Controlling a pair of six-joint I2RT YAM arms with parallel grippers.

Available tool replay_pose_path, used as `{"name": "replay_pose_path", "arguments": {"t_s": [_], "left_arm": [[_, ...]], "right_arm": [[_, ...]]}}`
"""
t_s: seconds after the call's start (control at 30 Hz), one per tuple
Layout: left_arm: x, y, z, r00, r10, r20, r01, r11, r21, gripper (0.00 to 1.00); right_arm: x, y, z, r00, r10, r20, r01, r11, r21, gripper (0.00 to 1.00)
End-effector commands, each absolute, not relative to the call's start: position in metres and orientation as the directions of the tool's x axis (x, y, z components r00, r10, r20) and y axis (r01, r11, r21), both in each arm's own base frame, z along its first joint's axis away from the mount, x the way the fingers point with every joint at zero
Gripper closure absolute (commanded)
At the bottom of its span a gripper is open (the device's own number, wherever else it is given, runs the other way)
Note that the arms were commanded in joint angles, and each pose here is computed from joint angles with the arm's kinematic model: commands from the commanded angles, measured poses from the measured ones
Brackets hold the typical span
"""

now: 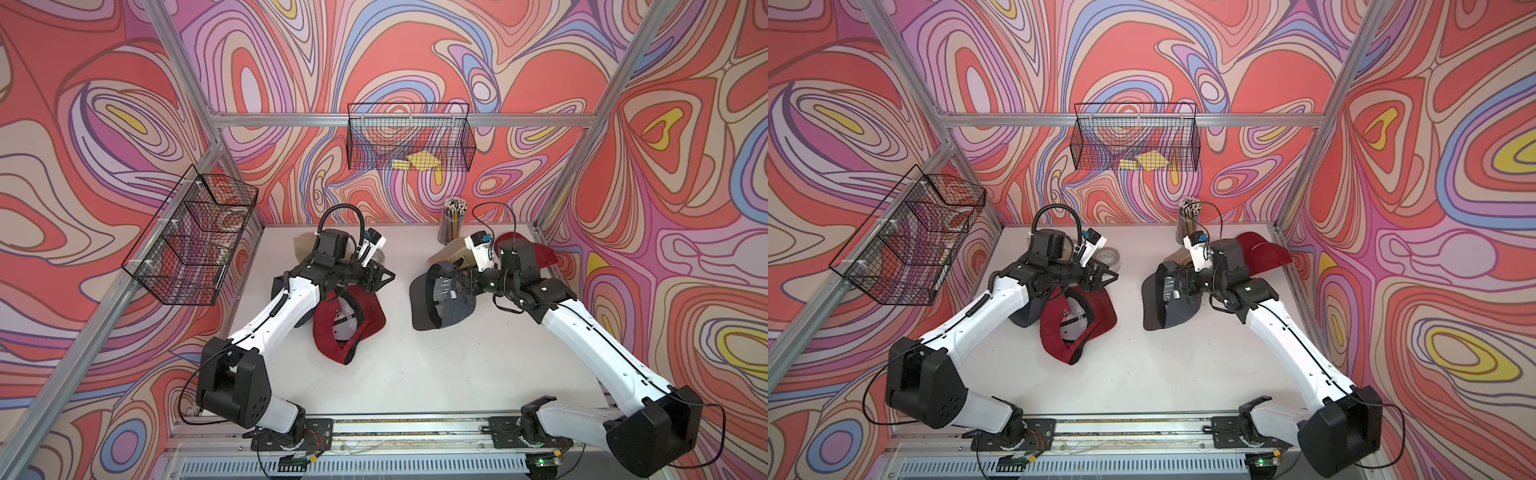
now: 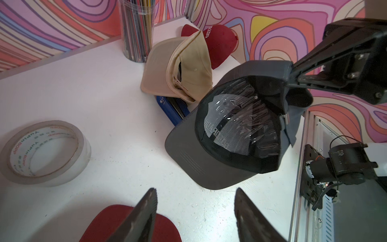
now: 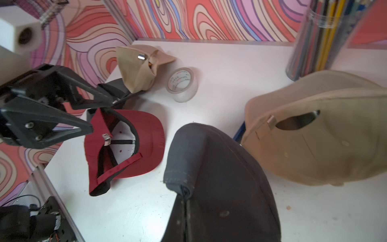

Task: Open the adjustable buckle of the baseball cap
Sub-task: Pick up the baseball cap from the center of the board, then open the adjustable buckle on the baseball cap.

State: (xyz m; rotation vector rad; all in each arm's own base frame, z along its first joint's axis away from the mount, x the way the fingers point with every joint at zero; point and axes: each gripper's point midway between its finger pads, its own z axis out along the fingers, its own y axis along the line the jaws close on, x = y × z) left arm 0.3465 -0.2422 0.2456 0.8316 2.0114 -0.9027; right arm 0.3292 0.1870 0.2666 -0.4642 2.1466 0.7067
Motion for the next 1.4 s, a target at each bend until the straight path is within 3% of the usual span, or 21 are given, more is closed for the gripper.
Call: {"name": "replay_pose_path", "arguments": {"t_s": [0.0,0.47,1.1,1.37], "left_arm": [[0.332,-0.25,0.283,-0.314,0.212,-0.925,0.878,0.436,-0.198,0.35],[0.314,-0.253,0.31,-0.108,0.155,-0.982,0.934,0.354,-0.047,0.31],[0.3,-0.277,0.285,-0.149,0.193,-0.97,0.974,0.197,-0.11,0.35],[0.304,-0.285,0.268,-0.167,0.243,-0.955,0.97,0.213,-0.115,0.37]], "right_arm": [[0.319,0.215,0.299,-0.483,-0.148,-0.863,-0.725,0.62,0.299,1.0],[0.313,0.248,0.304,-0.429,-0.234,-0.873,-0.863,0.393,0.319,1.0],[0.295,0.273,0.289,-0.416,-0.291,-0.862,-0.9,0.264,0.346,1.0],[0.291,0.28,0.289,-0.405,-0.297,-0.865,-0.908,0.238,0.344,1.0]]}}
